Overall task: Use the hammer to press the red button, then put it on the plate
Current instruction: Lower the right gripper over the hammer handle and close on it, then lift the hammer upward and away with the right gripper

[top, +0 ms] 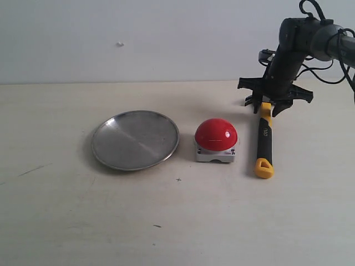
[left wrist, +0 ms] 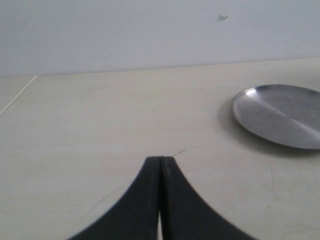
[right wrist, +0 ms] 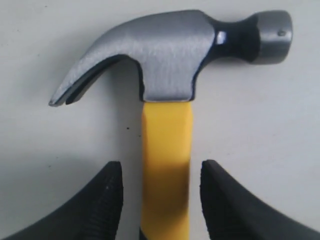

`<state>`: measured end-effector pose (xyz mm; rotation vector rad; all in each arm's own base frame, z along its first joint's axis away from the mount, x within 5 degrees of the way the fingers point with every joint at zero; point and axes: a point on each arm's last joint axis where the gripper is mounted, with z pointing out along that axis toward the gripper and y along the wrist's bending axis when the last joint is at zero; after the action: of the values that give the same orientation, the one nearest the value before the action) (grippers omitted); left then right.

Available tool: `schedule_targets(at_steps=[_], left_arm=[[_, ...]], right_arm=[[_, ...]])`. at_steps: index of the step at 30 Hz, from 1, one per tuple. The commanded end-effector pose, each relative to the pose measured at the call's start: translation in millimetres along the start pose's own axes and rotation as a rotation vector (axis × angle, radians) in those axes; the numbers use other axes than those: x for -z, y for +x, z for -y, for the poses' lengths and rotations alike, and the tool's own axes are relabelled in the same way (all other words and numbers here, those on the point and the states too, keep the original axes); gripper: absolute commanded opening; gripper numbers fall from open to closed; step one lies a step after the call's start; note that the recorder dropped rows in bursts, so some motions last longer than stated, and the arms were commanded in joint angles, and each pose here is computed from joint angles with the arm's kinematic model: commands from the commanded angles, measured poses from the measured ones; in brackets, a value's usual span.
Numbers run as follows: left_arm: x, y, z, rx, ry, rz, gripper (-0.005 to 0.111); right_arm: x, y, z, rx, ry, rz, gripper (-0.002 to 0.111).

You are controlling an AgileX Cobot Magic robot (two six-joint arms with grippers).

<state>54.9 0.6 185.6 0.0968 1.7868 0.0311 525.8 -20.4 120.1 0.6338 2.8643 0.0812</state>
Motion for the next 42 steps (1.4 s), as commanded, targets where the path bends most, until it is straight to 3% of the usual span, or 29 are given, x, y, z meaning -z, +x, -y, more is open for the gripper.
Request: schedule_targets(at_steps=[1,17,20,26,34,42], left_arm=[[0.5,-0.6,0.0,0.007,-0.001,0.009,0.0],[0.5,-0.6,0.0,0.007,-0.001,0.009,0.0],[0.5,-0.6,0.0,0.007,-0.001,0.009,0.0],[0.5,-0.6,0.0,0.007,-0.001,0.009,0.0],[0.5,-0.6,0.0,0.007,-0.001,0.009,0.0],[0.5,-0.6,0.0,0.007,-0.001,0.009,0.0]], right_arm=[[3.6,-3.7,3.0,0.009,0.031,0.027,0.046],[-5.9,-2.5,2.9,0.012,0.047,-0.033,0.045],[-6.1,-2.3,1.7,0.007,0.034,-0.035,0.035],[-6.2,-5.7,1.8,0.068,0.035,0.002,0.0],[-3.7,-6.2,-12.6,0.108,0.016,0.065,0.0],[39.9,-9.2,-28.3,0.131,0.006,0.165,0.0]])
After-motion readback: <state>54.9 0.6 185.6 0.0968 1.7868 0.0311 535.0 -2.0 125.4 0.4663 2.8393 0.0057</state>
